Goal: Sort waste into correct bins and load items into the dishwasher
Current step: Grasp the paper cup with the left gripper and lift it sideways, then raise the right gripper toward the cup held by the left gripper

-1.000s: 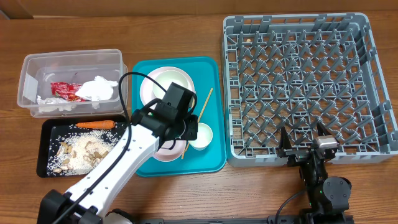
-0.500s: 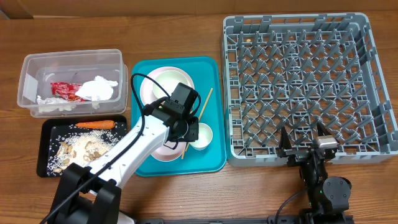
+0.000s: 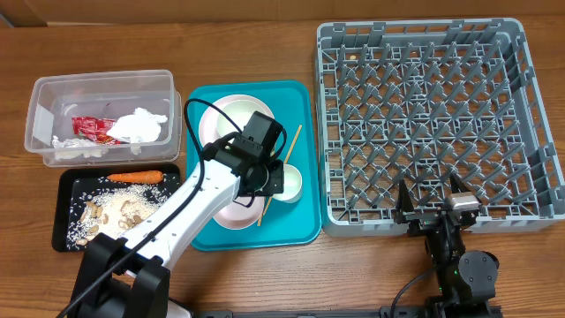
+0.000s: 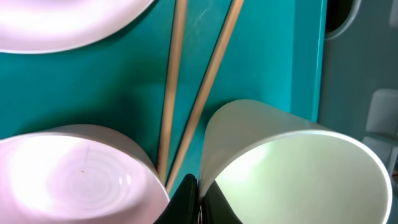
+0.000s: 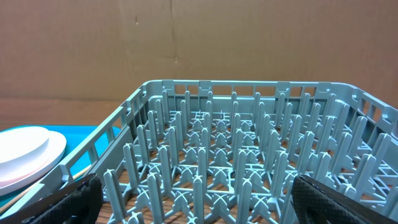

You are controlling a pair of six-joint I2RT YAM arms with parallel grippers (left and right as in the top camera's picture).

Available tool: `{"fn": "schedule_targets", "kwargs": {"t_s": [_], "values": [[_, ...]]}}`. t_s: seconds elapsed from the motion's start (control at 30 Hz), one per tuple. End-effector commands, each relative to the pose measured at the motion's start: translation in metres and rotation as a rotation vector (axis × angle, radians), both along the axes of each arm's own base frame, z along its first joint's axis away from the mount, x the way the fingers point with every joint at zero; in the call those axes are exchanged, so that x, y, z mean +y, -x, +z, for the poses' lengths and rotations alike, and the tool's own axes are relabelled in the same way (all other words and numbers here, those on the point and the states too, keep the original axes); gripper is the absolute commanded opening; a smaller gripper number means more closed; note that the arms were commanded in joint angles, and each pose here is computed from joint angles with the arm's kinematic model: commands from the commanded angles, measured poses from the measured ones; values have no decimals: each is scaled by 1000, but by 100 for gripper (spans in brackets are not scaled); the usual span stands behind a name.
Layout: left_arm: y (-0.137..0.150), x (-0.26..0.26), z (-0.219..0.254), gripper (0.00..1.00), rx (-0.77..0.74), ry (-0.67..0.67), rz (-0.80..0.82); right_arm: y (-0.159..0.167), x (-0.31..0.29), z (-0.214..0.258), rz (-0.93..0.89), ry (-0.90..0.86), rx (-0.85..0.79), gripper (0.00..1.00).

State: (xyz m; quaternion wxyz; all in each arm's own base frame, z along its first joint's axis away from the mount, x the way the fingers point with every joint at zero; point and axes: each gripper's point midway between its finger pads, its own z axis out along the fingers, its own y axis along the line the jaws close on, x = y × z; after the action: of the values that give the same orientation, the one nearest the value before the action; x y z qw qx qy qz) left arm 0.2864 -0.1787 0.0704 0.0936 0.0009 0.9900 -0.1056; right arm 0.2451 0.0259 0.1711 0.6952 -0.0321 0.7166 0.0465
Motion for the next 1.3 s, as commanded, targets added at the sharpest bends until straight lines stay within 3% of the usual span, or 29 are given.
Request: {"fn": "schedule_targets", "kwargs": {"t_s": [0.0,0.1,0.2,0.43,0.53,0.87,1.0,1.27], "values": [[-13,2,13,4,-28,18,23,0,-1,-2,-1,1,-5,100],[-23,10,22,4,-20,64,68,0,-1,-2,-1,1,-5,100],[-35,16,36,4,7,194,108,0,-1,-2,-1,1,-5,100],[-50,15,100,4,-44,746,-86,0,-1,-2,-1,1,-5,100],[-51,28,117,4,-82,851,-113,0,-1,-2,-1,1,-5,100],[-40,45,144,4,-46,1055,-70,0,1,-2,8,0,-5,100],[-41,43,152,4,-111,1082,-143,1,5,-1,32,-9,-5,100],[-44,43,154,4,-159,1077,-183,7,25,14,147,-202,-1,100]]}}
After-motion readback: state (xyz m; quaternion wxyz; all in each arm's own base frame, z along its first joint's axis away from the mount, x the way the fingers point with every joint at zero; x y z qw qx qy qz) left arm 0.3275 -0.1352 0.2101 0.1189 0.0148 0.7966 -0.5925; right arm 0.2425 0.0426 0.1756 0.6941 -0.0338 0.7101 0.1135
